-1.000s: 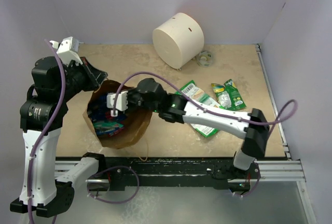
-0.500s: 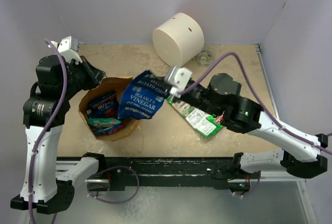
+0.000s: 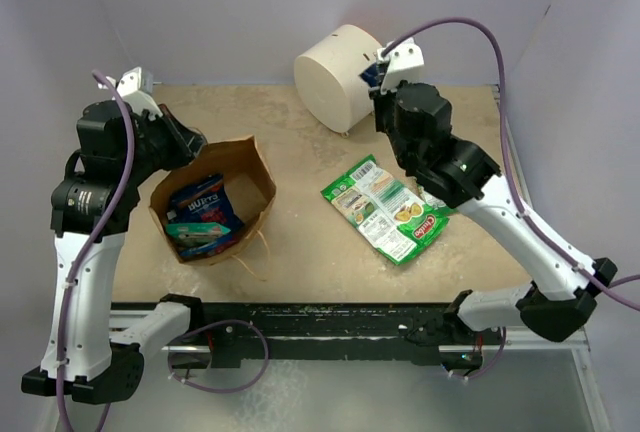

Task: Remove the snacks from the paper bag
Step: Place the snack at the center of the board.

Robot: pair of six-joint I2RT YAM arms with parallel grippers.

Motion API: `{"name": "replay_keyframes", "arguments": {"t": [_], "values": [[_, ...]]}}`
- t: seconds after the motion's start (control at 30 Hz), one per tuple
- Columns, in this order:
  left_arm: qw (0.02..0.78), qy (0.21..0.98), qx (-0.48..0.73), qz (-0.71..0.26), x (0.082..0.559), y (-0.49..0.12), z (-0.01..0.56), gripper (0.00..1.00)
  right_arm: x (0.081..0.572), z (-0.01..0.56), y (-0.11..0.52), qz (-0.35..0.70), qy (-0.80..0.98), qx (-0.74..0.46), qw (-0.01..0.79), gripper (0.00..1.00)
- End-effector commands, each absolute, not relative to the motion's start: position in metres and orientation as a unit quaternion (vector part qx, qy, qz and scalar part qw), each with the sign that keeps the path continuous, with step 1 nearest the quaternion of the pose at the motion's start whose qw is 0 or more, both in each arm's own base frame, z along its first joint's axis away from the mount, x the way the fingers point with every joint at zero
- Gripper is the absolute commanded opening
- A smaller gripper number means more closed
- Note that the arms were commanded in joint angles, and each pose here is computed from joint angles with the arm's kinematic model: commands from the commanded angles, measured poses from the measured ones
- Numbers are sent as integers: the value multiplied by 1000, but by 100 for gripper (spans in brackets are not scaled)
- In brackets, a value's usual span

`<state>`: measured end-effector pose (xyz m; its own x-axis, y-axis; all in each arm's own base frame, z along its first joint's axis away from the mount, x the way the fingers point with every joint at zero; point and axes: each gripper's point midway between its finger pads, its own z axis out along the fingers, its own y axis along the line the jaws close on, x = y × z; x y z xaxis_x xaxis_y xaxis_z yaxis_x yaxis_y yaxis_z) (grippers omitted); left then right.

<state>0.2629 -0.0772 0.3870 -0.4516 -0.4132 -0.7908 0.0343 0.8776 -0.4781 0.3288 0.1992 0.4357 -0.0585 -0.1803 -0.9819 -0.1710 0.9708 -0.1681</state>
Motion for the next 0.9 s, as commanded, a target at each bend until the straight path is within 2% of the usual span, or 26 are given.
{"name": "replay_keyframes", "arguments": {"t": [0.0, 0.17, 0.4, 0.63, 0.87], "values": [[534, 805, -112, -231, 269, -80, 405, 0, 345, 402, 199, 36, 774, -49, 631, 0], [530, 807, -106, -239, 270, -84, 406, 0, 364, 347, 217, 124, 824, 52, 551, 0], [523, 808, -94, -254, 270, -91, 406, 0, 380, 304, 251, 259, 822, 172, 477, 0], [526, 806, -84, -259, 268, -93, 411, 0, 383, 228, 226, 250, 824, 298, 412, 0], [526, 808, -82, -254, 265, -92, 410, 0, 363, 157, 178, 166, 832, 361, 388, 0]]}}
